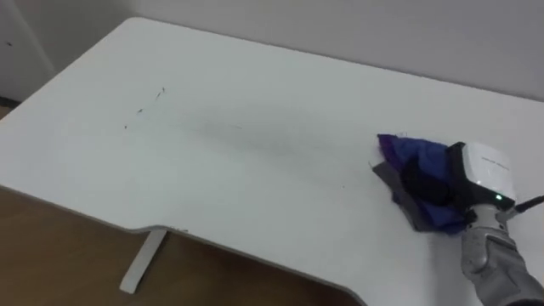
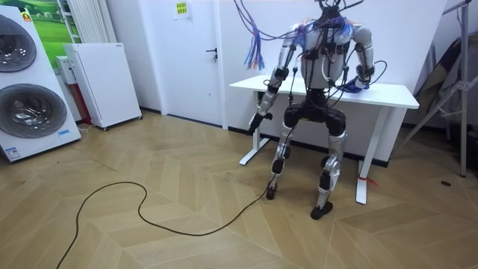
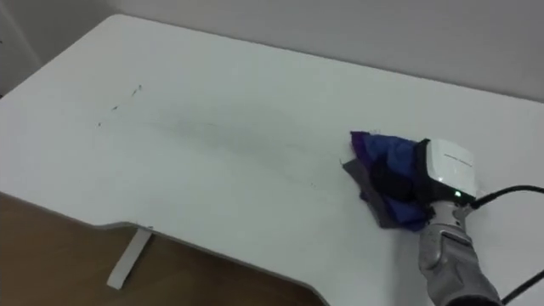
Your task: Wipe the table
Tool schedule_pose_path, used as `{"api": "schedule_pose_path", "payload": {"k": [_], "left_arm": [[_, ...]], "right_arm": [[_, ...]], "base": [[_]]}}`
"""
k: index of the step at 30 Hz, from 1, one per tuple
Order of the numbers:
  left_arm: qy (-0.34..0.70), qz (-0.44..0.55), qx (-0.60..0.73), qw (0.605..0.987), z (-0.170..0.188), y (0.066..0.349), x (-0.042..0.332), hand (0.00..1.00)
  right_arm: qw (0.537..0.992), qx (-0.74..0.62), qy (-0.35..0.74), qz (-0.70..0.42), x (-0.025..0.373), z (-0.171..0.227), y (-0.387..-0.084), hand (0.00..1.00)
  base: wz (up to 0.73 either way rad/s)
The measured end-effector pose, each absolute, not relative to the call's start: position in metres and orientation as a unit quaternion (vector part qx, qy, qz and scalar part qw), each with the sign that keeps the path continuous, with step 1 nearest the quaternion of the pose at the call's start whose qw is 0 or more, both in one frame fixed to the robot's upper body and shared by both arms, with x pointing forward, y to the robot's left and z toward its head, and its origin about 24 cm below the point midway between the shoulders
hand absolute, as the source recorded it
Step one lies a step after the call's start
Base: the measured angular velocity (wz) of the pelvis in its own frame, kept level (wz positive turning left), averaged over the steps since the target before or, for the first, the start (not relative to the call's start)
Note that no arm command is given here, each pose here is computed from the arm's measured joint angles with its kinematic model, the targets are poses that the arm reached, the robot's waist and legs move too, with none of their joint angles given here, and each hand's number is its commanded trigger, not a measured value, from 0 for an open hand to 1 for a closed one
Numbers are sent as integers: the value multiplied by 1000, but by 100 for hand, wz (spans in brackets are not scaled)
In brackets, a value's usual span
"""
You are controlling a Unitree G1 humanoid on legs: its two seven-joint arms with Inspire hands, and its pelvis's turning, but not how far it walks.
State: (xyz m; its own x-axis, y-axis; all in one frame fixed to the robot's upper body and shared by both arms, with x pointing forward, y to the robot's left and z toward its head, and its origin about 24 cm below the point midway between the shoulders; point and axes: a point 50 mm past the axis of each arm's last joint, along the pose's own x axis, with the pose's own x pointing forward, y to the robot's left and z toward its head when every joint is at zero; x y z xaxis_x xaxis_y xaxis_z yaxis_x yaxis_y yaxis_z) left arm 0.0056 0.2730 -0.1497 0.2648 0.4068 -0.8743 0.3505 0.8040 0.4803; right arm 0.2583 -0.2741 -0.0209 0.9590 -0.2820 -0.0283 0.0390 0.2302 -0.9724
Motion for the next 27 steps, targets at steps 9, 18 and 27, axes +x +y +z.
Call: {"api": "schedule_pose_path", "payload": {"k": [9,18,27], "left_arm": [[593,9,312,742,-150,265,30,0],[640,17,300,707,-147,273,-13,0],[652,103,295,691,-129,308,-44,0]], "right_arm": [[796,-602,-33,56,305,2,-143,100],[806,-588,66,6,293,-24,-203,100],[801,-510,214,-228,181,-58,-324,100]], "base": [[-22],[37],[18]]}}
